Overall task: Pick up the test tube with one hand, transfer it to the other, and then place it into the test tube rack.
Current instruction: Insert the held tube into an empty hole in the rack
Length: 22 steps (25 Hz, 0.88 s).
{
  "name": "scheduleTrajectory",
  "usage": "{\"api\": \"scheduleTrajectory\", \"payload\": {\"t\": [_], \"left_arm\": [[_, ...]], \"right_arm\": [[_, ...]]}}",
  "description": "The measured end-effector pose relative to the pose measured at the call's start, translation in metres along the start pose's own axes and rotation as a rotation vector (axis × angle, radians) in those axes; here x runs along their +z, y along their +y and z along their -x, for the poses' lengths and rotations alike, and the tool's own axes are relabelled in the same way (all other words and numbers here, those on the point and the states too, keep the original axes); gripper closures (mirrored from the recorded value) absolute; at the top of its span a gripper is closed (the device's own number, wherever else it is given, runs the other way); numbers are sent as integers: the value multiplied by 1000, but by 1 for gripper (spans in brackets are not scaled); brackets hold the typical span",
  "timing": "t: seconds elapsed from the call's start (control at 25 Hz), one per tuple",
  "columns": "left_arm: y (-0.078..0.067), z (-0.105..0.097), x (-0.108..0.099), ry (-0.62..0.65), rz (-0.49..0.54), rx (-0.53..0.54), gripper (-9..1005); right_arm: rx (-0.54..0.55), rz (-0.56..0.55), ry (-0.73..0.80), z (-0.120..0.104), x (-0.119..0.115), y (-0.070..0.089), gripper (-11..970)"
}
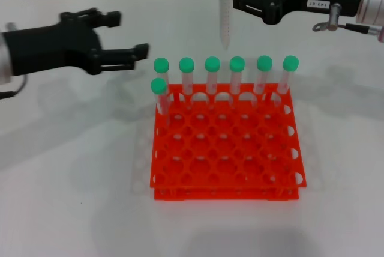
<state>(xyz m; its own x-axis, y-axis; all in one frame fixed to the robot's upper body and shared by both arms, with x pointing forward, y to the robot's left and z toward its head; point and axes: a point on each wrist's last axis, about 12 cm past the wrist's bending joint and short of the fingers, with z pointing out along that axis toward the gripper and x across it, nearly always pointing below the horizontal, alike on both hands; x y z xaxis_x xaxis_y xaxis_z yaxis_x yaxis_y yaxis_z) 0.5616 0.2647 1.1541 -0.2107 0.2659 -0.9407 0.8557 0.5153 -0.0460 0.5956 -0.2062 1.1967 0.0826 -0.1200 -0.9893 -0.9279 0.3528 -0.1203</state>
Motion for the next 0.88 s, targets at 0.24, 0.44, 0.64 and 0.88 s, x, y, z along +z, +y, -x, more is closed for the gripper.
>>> {"api": "scheduleTrajectory", "payload": {"t": [0.24,0.44,0.64,0.88], "left_arm": [[-5,-1,-39,8,6,-53,103],[-10,-2,-64,42,10,-76,103],[-12,-9,-68,153,-4,-110,103],[-15,-18,-72,251,-40,-119,103]], "right_arm": [[14,1,-5,-3,-2,3,694],[14,15,-5,-4,-1,7,694],[18,30,0,-5,3,10,694],[37,51,-2,-9,7,18,694]]}}
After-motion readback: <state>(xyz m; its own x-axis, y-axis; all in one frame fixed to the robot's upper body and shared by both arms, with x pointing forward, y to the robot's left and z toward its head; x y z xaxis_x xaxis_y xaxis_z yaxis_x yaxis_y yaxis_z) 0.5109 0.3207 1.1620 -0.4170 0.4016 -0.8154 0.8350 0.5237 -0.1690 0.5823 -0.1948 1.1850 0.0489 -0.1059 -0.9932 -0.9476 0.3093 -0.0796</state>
